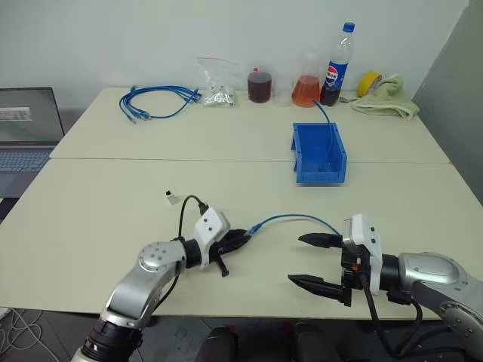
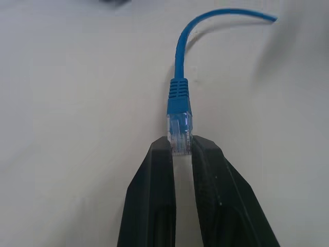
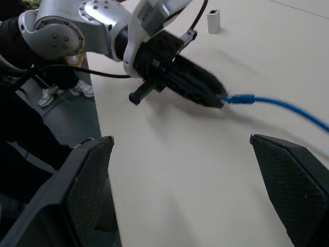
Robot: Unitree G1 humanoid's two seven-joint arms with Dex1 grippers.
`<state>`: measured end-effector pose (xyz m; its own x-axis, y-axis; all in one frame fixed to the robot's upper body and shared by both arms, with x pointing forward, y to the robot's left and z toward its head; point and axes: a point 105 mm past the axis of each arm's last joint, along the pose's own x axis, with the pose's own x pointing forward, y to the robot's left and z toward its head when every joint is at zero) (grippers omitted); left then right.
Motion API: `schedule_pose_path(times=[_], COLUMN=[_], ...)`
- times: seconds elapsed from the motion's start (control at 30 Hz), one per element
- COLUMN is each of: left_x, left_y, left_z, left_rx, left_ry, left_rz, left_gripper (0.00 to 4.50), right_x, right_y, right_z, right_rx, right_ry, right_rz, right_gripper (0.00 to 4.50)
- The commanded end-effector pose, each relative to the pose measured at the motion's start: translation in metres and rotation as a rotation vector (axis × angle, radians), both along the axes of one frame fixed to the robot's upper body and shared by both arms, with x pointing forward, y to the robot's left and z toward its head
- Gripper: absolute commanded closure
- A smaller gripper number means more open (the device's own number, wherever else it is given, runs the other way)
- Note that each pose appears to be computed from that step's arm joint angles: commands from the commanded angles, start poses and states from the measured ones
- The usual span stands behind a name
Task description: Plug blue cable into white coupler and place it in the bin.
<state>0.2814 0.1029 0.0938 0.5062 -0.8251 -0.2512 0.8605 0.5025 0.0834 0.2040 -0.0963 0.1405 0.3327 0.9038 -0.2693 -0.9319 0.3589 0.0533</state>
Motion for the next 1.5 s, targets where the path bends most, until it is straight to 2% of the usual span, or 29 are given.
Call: schedule_pose_path(times=[0.03, 0.17, 0.37, 0.7, 1.2, 1.5], left_x=[-0.006, -0.014, -0.022, -0.029, -0.032, -0.034], left_y=[-0.006, -0.010, -0.014, -0.012, -0.008, -0.010], left_z=[0.026, 0.046, 0.059, 0.059, 0.057, 0.058], left_rx=[-0.087, -0.123, -0.171, -0.176, -0.183, -0.180], left_ry=[-0.026, -0.035, 0.033, 0.077, 0.097, 0.092], left_rz=[-0.076, -0.163, -0.229, -0.260, -0.280, -0.291], left_gripper=[4.30, 4.30, 4.30, 4.30, 4.30, 4.30], right_x=[0.005, 0.015, 0.023, 0.031, 0.040, 0.039], right_y=[0.004, 0.010, 0.011, 0.025, 0.044, 0.045], right_z=[0.001, -0.008, -0.008, 0.012, 0.016, 0.015], right_rx=[0.043, 0.144, 0.281, 0.385, 0.421, 0.418], right_ry=[-0.040, -0.012, 0.110, 0.114, 0.148, 0.170], right_rz=[-0.027, -0.096, -0.098, -0.042, 0.029, 0.050], right_gripper=[0.00, 0.00, 0.00, 0.00, 0.00, 1.76])
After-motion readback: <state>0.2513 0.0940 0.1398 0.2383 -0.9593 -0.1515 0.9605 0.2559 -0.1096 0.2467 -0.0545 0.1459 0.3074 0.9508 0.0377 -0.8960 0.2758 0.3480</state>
